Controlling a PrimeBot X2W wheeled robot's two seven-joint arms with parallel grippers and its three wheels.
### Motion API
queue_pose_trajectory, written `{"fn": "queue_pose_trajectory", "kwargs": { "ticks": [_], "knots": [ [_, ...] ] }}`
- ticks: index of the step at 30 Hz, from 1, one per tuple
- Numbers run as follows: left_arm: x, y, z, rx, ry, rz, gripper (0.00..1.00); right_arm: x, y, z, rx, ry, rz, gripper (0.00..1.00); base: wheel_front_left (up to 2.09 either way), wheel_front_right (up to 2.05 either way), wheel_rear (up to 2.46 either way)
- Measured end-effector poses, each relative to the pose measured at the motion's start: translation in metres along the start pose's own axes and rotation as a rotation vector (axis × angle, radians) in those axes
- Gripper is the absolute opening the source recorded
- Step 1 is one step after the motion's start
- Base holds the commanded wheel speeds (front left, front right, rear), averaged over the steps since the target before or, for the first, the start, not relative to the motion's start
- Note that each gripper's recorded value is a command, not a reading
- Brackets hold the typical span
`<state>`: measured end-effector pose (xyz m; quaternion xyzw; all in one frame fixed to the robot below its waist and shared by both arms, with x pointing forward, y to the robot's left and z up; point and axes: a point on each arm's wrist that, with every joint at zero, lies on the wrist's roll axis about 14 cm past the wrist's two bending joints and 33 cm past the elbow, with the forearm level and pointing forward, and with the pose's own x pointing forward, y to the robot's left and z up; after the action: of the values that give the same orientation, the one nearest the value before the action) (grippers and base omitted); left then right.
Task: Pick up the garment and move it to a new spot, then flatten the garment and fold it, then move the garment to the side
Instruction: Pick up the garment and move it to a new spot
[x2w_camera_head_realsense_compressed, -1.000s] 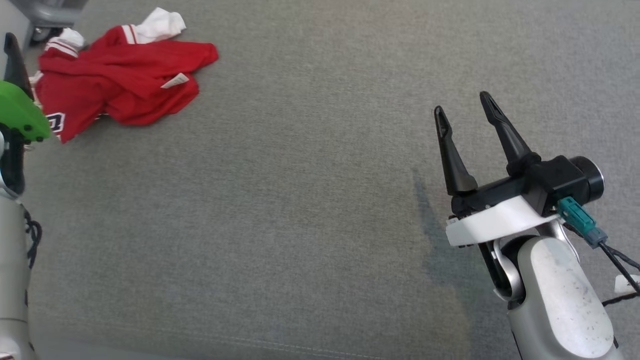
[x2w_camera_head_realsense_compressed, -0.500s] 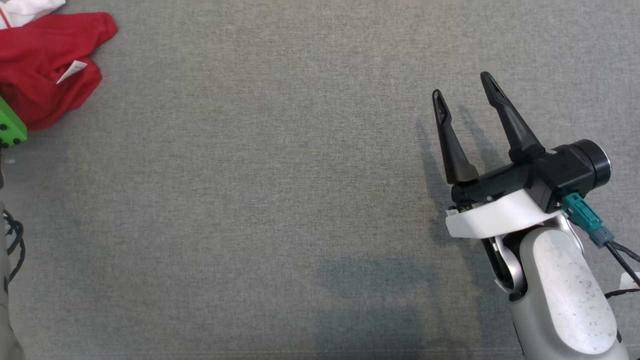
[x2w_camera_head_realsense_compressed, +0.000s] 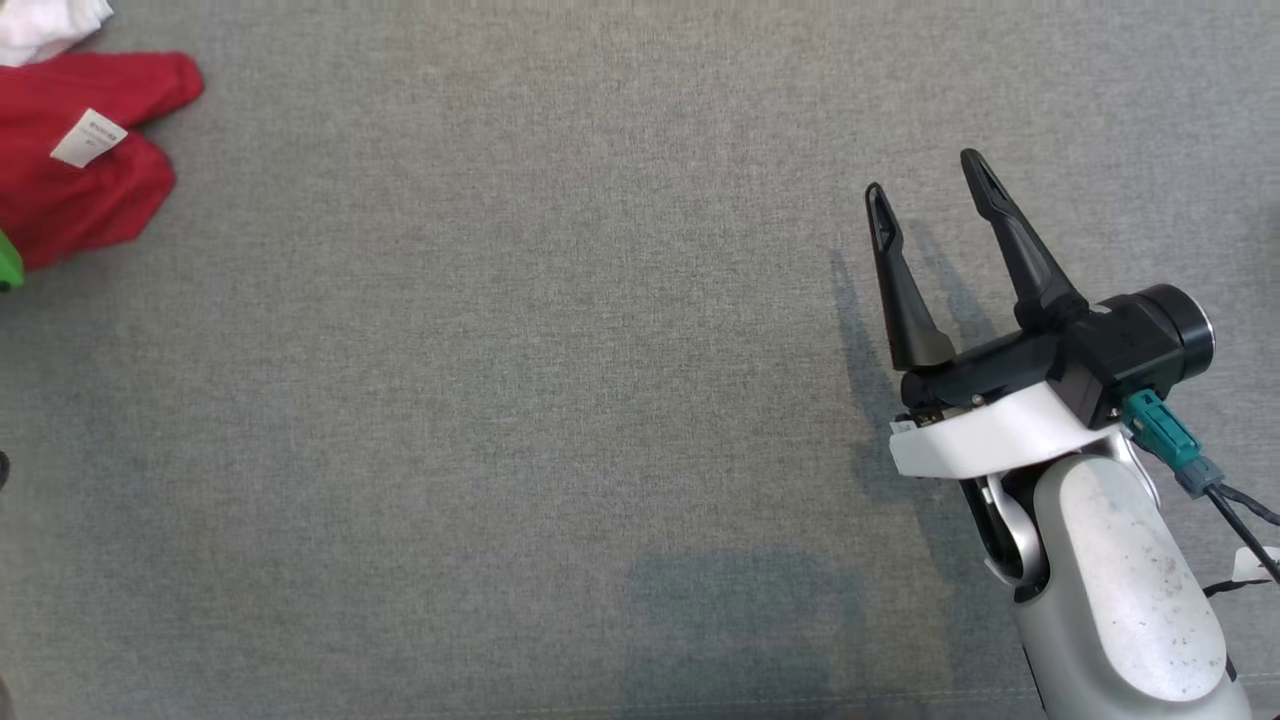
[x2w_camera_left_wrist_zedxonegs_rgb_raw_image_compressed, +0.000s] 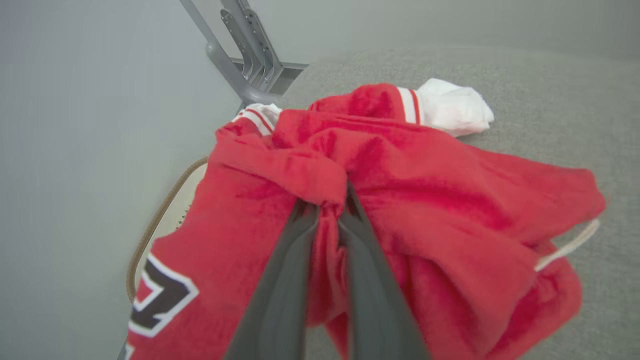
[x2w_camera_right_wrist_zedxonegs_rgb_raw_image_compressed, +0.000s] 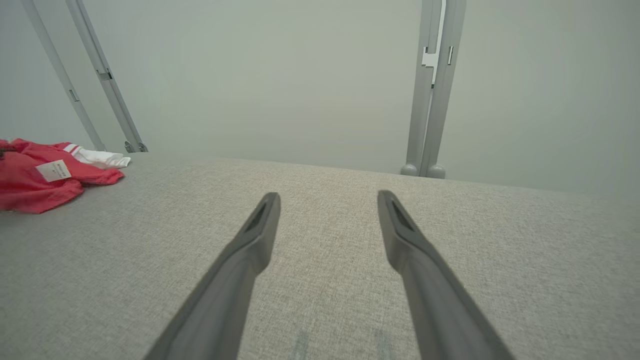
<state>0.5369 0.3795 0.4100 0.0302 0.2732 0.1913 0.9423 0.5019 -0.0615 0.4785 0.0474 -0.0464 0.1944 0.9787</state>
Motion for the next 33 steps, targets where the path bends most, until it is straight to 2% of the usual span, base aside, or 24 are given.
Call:
{"fn": "queue_pose_trajectory", "kwargs": {
  "ticks": [3, 9, 14, 20, 24, 33],
  "knots": [
    [-0.005, 0.001, 0.02, 0.035, -0.067, -0.004, 0.0, -0.002, 0.001, 0.006, 0.004, -0.013, -0.002, 1.0, 0.0, 0.0, 0.0],
    [-0.03, -0.008, 0.091, 0.132, -0.279, -0.059, 0.0, -0.015, 0.0, 0.026, 0.005, -0.045, -0.019, 1.0, 0.0, 0.0, 0.0],
    [-0.059, -0.031, 0.138, 0.171, -0.419, -0.139, 0.0, -0.029, -0.002, 0.046, 0.007, -0.079, -0.04, 1.0, 0.0, 0.0, 0.0],
    [-0.101, -0.08, 0.178, 0.173, -0.561, -0.28, 0.0, -0.05, -0.009, 0.066, -0.002, -0.109, -0.082, 1.0, 0.0, 0.0, 0.0],
    [-0.13, -0.113, 0.193, 0.165, -0.631, -0.371, 0.0, -0.064, -0.014, 0.078, -0.009, -0.131, -0.11, 1.0, 0.0, 0.0, 0.0],
    [-0.188, -0.189, 0.177, 0.096, -0.695, -0.603, 0.0, -0.091, -0.025, 0.098, -0.026, -0.17, -0.167, 1.0, 0.0, 0.0, 0.0]
  ]
}}
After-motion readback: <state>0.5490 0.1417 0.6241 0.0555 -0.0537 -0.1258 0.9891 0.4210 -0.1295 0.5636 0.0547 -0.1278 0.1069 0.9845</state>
